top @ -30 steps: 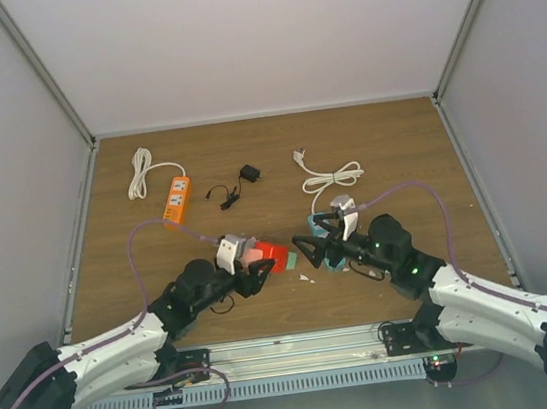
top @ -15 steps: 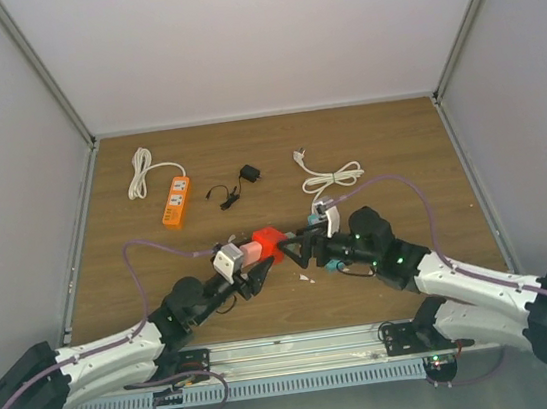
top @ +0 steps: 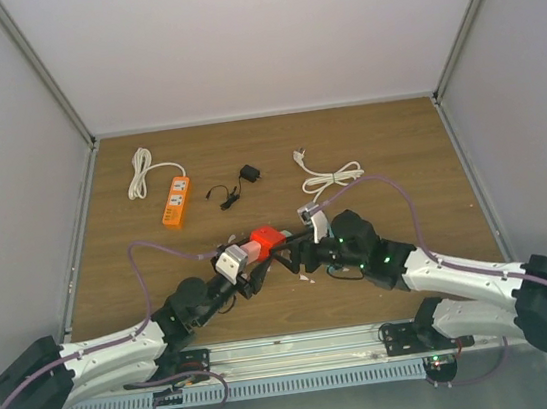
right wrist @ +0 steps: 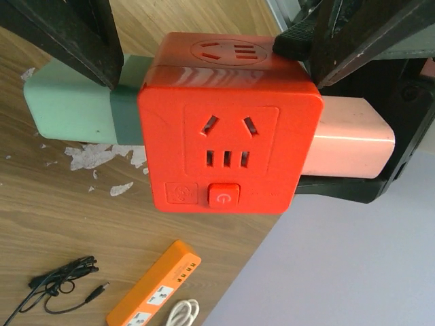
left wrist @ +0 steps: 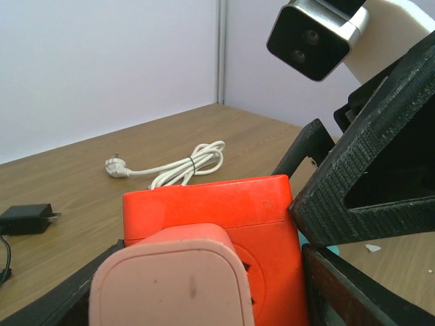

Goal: Insert the plug

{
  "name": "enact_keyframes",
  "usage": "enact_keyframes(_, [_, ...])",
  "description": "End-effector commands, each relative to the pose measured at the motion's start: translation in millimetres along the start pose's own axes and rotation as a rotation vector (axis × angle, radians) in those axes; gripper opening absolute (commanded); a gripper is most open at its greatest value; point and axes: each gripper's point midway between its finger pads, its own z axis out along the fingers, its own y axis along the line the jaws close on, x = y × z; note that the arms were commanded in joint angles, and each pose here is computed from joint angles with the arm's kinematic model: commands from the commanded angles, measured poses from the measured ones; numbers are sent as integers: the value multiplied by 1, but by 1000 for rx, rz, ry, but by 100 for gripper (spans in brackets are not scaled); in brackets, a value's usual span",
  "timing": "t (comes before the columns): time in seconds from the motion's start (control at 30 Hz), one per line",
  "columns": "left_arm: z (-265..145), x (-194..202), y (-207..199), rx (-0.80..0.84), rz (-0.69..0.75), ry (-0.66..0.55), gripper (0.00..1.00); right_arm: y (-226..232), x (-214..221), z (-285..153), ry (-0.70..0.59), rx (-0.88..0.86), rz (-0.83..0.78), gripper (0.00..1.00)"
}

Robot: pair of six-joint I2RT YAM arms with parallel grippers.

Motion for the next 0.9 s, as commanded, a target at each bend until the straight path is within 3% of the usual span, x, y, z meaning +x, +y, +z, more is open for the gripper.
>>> enact_keyframes(0.0, [-3,-45,-1,-8,-9,-159,0,11,-11,3,-22,-21,-33,76])
enact_keyframes(0.87, [2,-36,-11,31,-1,-137,0,24,-24,17,-12,-48,-71,66])
